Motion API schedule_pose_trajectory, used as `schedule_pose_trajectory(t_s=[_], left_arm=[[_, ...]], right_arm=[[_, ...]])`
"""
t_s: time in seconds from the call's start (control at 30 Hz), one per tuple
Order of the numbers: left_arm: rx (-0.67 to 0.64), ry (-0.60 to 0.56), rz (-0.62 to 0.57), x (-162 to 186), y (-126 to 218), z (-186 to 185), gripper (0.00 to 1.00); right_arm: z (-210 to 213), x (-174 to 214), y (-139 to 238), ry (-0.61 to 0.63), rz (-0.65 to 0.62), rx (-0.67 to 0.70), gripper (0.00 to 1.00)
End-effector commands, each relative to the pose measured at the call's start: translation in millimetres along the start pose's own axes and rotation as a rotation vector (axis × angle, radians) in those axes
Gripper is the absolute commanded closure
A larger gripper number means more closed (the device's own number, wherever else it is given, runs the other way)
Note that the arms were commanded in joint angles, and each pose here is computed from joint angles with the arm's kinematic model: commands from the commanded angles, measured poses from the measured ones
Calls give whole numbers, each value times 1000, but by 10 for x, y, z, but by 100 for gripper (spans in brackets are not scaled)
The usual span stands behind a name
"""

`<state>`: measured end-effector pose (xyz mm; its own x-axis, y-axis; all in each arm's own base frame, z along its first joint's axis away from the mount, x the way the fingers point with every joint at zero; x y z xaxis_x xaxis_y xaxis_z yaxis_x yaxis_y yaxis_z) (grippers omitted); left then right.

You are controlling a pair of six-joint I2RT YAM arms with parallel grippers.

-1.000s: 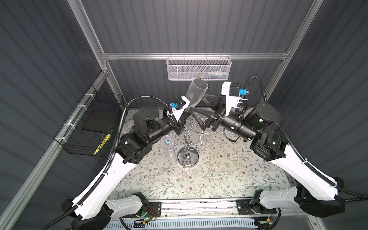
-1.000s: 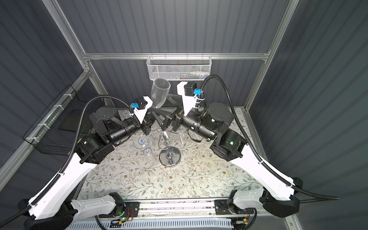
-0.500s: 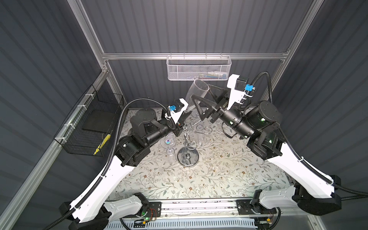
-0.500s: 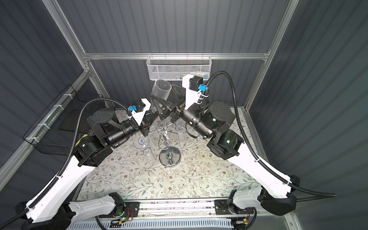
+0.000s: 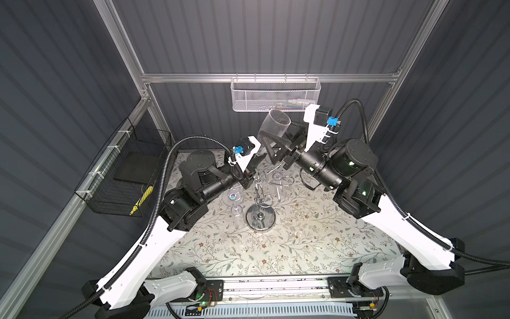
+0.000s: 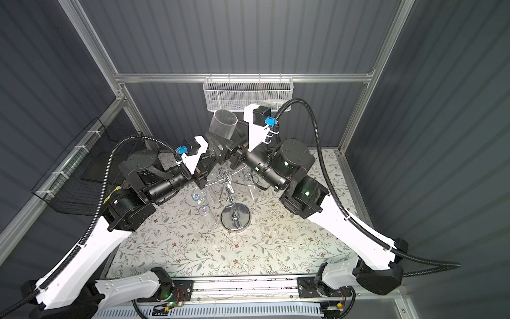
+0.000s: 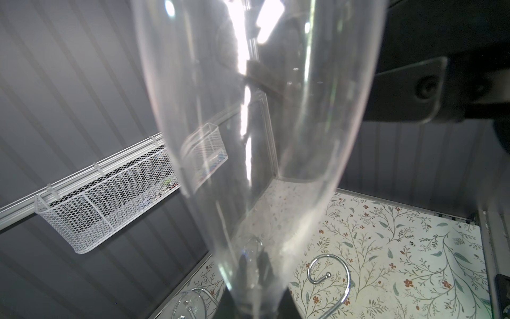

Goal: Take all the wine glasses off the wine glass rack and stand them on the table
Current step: 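Close the right gripper on the flute bowl near its rim while the left gripper opens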

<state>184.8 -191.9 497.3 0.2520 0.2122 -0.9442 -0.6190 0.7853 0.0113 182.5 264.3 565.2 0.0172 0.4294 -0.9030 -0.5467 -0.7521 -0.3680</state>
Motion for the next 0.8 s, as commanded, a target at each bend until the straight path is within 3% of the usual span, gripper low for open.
schedule_pose_trajectory(t_s=[0.0, 0.3, 0.77], left_arm=[[6, 0, -42, -60, 36, -7, 100], [19, 3, -37, -54, 15, -13, 100], [21, 8, -35, -45, 16, -17, 100]], right_arm=[[55, -170, 5, -14, -68, -31, 18], [78, -188, -63, -12, -70, -52, 21], [23, -140, -94, -25, -81, -43, 46]])
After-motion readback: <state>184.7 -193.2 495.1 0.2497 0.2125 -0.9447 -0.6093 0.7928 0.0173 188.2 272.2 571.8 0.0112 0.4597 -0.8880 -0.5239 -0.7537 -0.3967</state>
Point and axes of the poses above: each gripper's point midway between its finger pads, its own y axis back along the fingers, its own z axis along the line the jaws close on, x = y × z, the point moved 9 cm from there along y, back along the fingers, and after that the axes turned 3 degrees about -y, right-handed, at the moved point
